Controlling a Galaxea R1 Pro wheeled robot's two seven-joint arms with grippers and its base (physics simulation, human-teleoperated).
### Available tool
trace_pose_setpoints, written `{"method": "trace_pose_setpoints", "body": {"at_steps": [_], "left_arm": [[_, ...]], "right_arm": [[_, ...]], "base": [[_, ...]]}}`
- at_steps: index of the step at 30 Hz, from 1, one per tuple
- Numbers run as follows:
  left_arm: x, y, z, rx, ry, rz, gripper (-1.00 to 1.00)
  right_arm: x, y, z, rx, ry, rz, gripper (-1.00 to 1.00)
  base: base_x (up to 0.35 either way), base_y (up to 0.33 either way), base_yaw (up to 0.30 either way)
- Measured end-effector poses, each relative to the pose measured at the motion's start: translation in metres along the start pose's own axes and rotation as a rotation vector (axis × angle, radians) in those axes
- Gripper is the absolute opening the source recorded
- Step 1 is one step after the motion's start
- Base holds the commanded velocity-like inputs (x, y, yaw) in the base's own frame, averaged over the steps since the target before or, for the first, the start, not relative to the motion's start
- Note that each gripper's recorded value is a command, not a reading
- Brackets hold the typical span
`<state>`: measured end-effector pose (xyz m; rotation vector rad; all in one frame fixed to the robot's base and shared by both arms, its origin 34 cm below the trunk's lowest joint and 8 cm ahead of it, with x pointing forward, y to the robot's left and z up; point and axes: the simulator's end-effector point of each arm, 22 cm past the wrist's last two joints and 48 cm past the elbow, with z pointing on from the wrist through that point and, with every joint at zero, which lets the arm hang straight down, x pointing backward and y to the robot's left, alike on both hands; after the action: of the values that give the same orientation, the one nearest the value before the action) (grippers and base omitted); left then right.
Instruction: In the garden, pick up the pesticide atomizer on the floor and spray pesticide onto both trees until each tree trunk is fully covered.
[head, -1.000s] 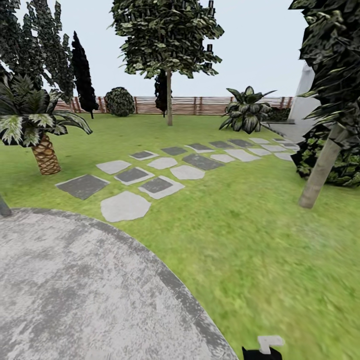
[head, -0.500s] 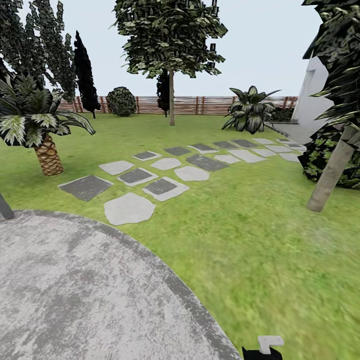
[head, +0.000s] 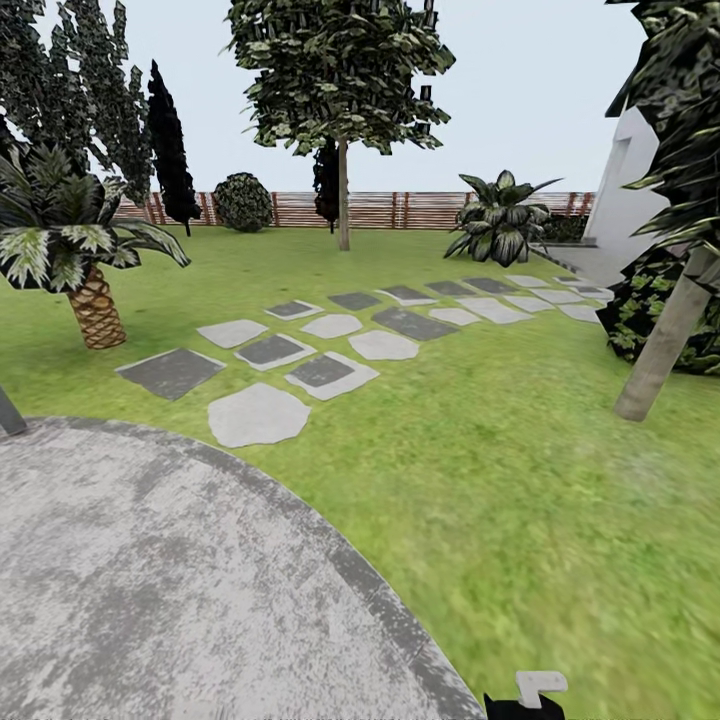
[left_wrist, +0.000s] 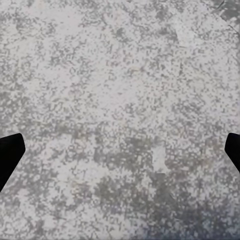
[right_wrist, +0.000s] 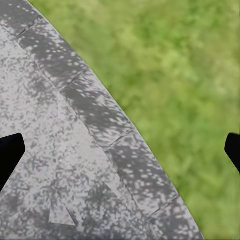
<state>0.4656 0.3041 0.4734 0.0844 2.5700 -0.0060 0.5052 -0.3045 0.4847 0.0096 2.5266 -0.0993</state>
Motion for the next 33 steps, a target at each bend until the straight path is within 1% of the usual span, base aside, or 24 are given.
{"method": "trace_pose_setpoints", "body": {"at_steps": [33], "left_arm": [[0.059, -0.005, 0.053, 0.007, 0.047, 0.005, 1.00]], "right_arm": [[0.062, 0.005, 0.052, -0.001, 0.045, -0.003, 1.00]], "base": [[0.000, 0.000, 0.000]]}}
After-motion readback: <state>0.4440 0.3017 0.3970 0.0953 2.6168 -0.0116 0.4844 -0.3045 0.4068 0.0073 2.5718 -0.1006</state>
